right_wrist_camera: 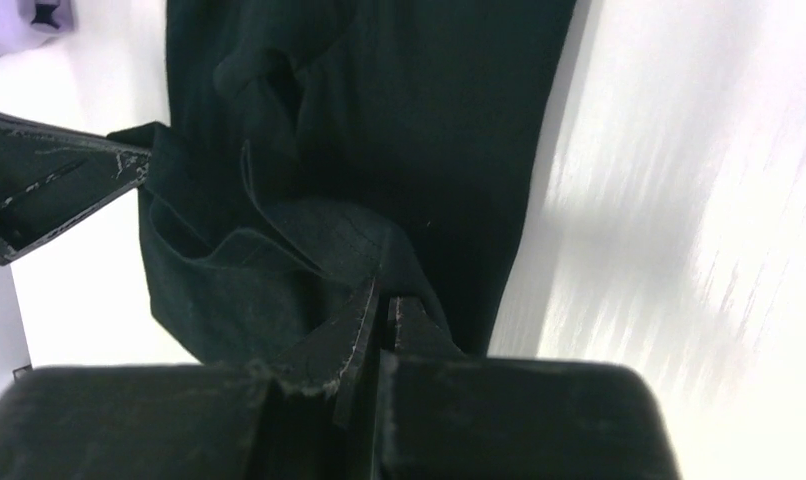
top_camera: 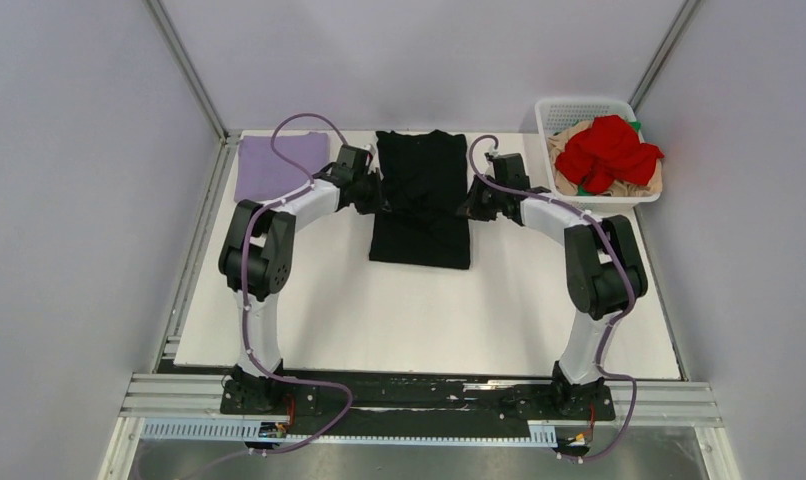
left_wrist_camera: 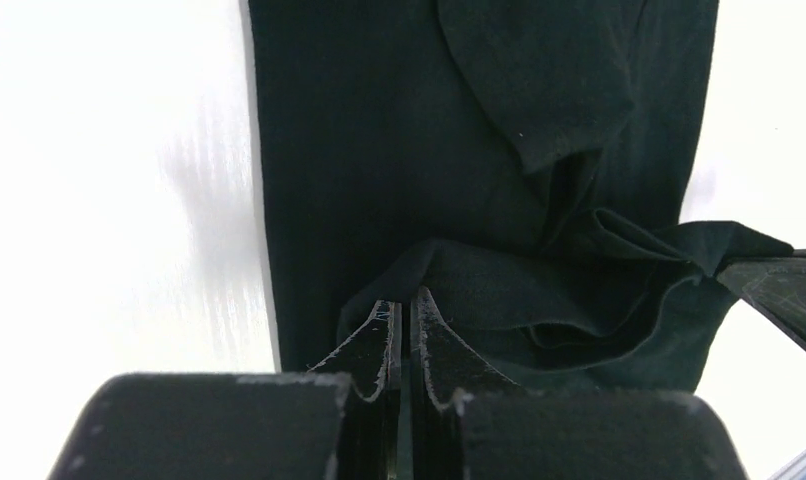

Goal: Fold and stack the t-shirts
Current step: Fold the folded rectangular tshirt in 1/3 of the way, then grab one side of the 2/3 rectangular tshirt with both arms, then fold the long partially folded tshirt into a neat square, then smooth out wrinkles on the folded tshirt

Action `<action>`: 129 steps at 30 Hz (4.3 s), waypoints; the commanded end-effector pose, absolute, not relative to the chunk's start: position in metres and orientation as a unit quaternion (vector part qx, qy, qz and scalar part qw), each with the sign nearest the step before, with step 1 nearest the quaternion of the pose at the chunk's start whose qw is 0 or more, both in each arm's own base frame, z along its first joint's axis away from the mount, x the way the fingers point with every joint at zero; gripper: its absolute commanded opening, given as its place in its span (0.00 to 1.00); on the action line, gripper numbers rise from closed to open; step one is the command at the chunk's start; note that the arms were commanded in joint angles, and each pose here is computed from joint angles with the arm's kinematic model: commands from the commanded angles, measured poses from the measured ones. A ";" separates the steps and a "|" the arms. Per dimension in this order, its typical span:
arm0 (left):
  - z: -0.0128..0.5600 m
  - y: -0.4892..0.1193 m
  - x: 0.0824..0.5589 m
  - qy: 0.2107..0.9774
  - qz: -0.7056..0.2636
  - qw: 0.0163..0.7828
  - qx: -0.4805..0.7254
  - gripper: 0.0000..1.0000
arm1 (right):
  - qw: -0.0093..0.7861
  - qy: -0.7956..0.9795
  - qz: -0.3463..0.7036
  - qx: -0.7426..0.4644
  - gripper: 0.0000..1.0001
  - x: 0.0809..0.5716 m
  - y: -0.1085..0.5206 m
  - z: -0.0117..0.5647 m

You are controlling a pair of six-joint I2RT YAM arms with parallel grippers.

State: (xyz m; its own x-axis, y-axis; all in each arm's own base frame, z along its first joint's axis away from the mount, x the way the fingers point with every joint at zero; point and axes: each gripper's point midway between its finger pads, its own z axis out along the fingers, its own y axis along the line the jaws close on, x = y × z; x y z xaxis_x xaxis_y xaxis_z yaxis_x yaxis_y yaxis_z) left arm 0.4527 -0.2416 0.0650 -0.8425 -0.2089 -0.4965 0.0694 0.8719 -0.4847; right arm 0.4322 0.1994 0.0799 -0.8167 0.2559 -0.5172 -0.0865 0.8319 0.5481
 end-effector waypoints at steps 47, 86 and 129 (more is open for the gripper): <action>0.006 -0.223 0.342 0.950 -0.255 0.172 -0.052 0.16 | 0.175 0.929 0.308 0.109 0.20 0.335 0.199 0.016; 0.229 -0.166 0.367 0.855 -0.255 0.436 -0.120 0.00 | 0.200 0.822 0.532 -0.038 0.00 0.340 0.224 0.214; 0.165 -0.252 0.450 0.881 -0.342 0.326 0.011 1.00 | 0.232 0.862 0.450 0.016 1.00 0.436 0.237 0.162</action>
State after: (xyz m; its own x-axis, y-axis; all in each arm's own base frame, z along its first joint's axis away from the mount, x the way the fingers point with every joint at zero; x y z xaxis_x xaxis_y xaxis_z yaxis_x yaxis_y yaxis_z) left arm 0.4672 -0.2304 0.1601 -0.7727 -0.2623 -0.5781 0.1573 0.8031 -0.5748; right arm 0.4380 0.2200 0.1404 -0.9040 0.2637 -0.3366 -0.0945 0.6444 0.7588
